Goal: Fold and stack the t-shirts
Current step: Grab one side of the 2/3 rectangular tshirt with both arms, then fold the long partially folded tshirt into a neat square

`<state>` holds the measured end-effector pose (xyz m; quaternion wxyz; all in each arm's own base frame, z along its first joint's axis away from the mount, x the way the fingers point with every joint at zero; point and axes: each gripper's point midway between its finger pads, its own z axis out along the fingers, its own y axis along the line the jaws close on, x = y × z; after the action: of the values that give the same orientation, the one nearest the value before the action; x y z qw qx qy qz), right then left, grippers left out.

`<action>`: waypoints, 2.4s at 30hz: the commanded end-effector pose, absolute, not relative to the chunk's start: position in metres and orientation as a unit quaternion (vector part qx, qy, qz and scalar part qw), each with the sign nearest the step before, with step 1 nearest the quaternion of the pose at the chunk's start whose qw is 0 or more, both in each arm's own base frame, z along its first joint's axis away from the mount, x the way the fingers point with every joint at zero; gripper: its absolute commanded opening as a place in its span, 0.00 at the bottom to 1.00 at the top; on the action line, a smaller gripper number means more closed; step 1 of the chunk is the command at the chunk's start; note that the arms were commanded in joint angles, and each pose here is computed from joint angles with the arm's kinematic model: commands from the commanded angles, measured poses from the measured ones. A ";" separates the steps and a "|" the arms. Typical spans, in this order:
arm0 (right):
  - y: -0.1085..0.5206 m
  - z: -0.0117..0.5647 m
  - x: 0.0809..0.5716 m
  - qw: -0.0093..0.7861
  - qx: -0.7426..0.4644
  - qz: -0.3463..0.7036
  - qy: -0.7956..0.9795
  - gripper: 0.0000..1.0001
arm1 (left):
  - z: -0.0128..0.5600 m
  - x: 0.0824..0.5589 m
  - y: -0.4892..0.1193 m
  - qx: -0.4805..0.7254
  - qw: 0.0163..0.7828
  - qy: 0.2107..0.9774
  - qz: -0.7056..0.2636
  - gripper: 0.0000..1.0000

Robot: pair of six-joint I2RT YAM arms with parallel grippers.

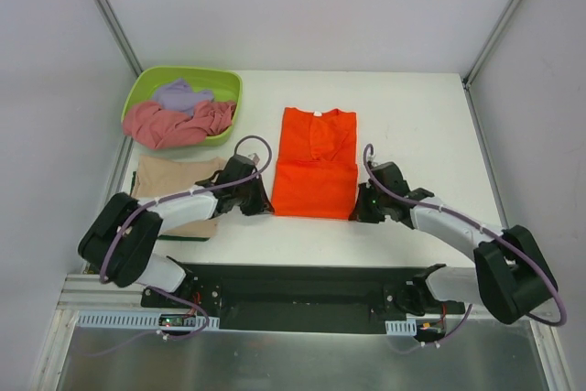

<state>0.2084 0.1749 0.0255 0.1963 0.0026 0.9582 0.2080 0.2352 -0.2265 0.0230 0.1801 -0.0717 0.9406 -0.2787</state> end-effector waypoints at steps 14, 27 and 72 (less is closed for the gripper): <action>0.223 0.173 0.077 0.029 -0.196 0.496 0.846 0.01 | 0.146 0.191 -0.181 -0.054 0.342 0.880 -0.324 0.00; 0.235 0.194 0.076 0.035 -0.206 0.538 0.817 0.01 | 0.183 0.207 -0.161 -0.072 0.410 0.861 -0.291 0.00; 0.153 0.080 0.278 0.161 0.074 0.344 0.922 0.01 | 0.109 0.415 -0.247 -0.037 0.338 0.929 -0.146 0.00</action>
<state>0.2543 0.1618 0.0803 0.1346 0.0586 0.9188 0.3664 0.3900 -0.2519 0.0998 0.3171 -0.0394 0.9358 -0.1490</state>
